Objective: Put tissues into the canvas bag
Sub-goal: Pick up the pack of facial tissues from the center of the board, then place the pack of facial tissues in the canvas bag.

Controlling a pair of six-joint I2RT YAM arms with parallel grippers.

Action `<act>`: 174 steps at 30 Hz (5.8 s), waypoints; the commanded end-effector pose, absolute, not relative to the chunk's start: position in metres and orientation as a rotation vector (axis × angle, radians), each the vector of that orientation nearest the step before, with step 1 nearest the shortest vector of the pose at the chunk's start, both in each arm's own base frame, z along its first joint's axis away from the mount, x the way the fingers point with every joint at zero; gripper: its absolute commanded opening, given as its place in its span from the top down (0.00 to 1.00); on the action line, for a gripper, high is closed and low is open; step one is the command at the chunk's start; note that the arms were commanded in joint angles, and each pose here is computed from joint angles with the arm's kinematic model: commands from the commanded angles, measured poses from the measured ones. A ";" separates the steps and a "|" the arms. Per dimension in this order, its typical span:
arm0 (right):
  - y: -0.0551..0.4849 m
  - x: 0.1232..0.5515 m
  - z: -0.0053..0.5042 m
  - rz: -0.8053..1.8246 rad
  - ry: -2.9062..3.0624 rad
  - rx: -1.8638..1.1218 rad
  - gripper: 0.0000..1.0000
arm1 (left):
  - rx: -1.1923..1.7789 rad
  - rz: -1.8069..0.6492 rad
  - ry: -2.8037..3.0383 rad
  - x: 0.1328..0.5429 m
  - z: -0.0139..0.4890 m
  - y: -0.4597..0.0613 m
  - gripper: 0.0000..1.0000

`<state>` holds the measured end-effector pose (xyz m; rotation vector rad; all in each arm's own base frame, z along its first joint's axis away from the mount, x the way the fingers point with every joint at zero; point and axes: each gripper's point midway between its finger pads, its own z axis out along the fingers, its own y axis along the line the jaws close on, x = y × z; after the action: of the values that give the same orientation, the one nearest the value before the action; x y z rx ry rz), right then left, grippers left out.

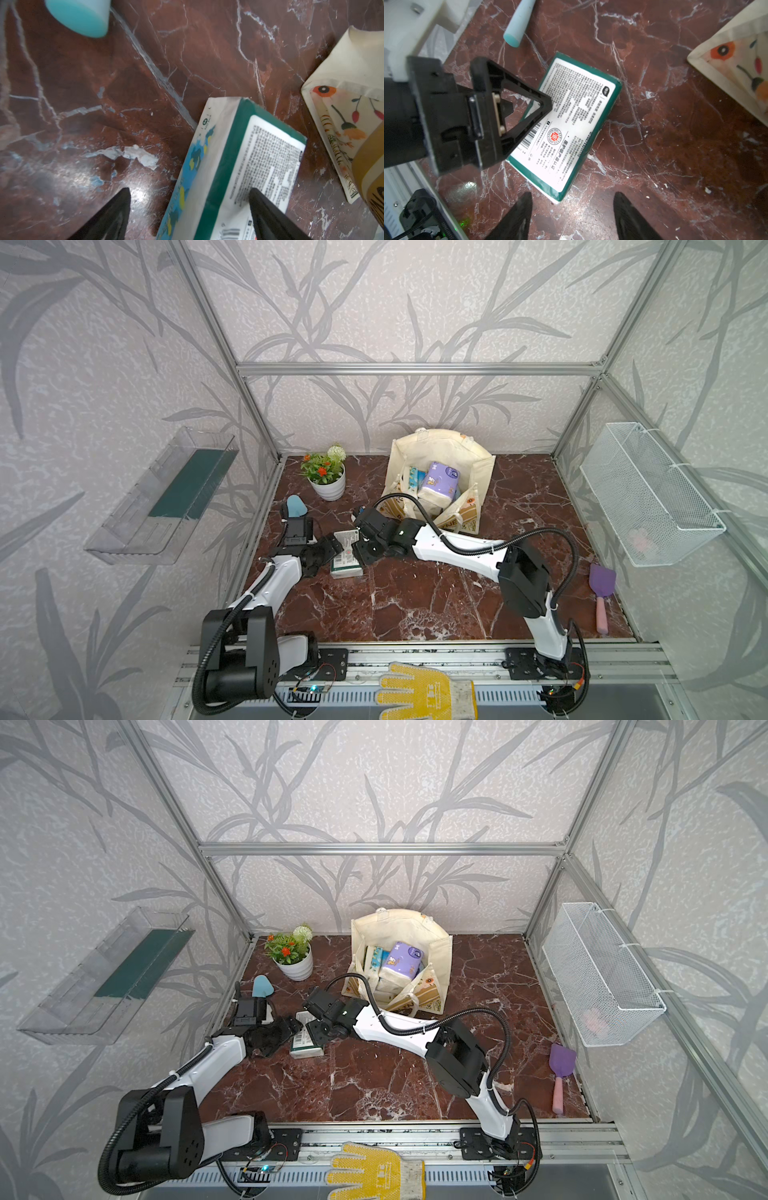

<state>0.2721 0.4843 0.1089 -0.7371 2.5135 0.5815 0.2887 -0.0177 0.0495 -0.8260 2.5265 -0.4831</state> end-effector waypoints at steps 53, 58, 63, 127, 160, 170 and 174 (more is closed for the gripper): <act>0.477 0.285 0.095 0.734 2.631 -0.690 0.40 | -0.702 -0.685 2.374 0.302 0.083 -0.042 0.57; 0.478 0.291 0.091 0.711 2.646 -0.635 0.29 | -0.665 -0.670 2.424 0.317 0.077 -0.041 0.32; 0.481 0.298 0.079 0.752 2.688 -0.574 0.11 | -0.659 -0.694 2.456 0.317 0.063 -0.046 0.31; 0.522 0.286 0.234 1.028 2.450 -0.695 0.70 | -0.889 -0.256 2.313 0.273 0.137 0.020 0.01; 0.282 0.376 0.379 0.769 2.236 -0.298 0.67 | -0.828 -0.244 2.437 0.274 0.114 0.015 0.01; 0.263 0.409 0.318 0.713 2.363 -0.208 0.66 | -0.833 -0.230 2.449 0.273 0.108 0.016 0.01; 0.258 0.425 0.300 0.672 2.400 -0.182 0.66 | -0.837 -0.225 2.451 0.272 0.106 0.016 0.01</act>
<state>0.4115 0.2606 0.2963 -0.1884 2.4248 0.6796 0.2773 0.0155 0.1141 -0.8368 2.4253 -0.2466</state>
